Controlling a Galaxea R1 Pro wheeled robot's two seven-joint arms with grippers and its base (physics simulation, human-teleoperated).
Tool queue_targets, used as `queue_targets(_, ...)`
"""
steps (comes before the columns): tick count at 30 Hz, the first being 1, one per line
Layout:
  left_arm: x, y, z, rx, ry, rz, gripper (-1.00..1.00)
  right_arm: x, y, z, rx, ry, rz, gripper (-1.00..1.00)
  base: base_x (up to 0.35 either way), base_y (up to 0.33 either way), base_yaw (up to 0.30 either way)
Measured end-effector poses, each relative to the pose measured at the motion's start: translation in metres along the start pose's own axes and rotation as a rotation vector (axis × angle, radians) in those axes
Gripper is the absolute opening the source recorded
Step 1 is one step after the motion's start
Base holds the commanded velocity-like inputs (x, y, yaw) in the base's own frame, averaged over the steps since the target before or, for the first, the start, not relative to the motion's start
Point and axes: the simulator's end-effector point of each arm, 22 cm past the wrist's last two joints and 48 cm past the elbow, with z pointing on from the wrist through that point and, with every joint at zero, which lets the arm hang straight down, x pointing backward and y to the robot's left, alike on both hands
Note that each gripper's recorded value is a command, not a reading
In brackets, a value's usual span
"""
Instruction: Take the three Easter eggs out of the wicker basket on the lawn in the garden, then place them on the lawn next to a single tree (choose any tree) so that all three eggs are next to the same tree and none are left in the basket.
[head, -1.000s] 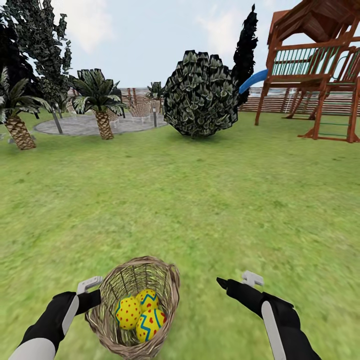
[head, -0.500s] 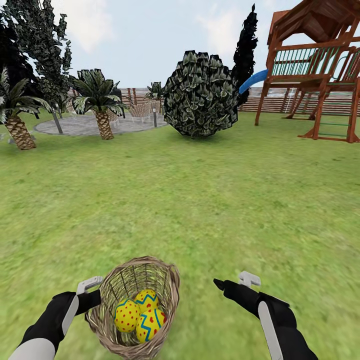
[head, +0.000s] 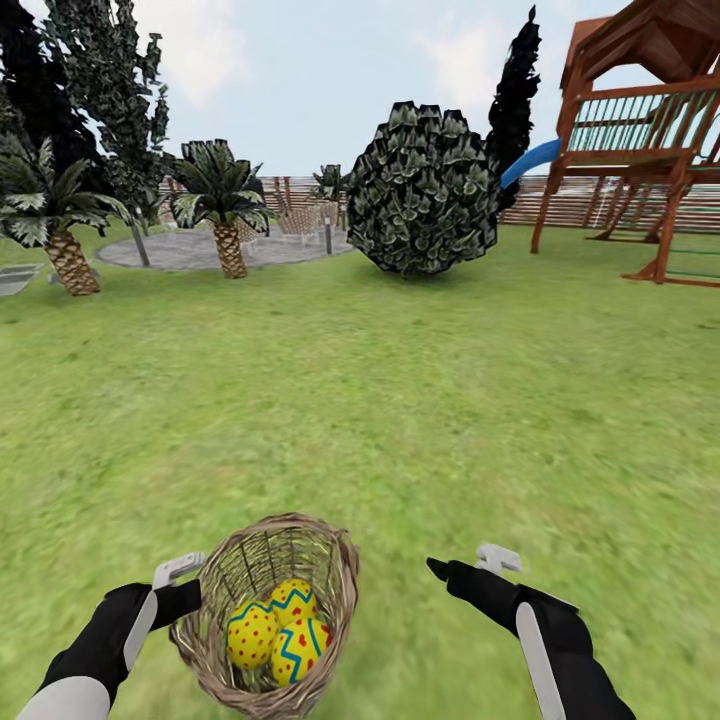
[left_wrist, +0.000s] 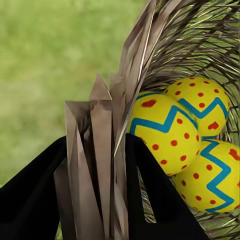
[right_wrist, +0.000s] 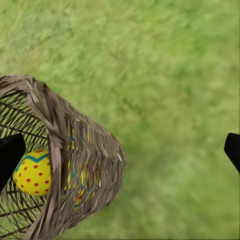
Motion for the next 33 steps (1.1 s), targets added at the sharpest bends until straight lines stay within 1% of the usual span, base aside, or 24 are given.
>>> queue_targets(16, -0.002, -0.002, -0.002, 0.004, -0.006, -0.002, -1.0, -0.005, 0.001, -0.001, -0.001, -0.016, -0.007, 1.0, 0.013, 0.016, 0.279)
queue_targets(33, -0.021, -0.008, -0.031, 0.006, -0.01, -0.005, -1.0, -0.028, 0.018, -0.023, -0.003, -0.023, -0.01, 1.0, 0.0, 0.0, 0.279)
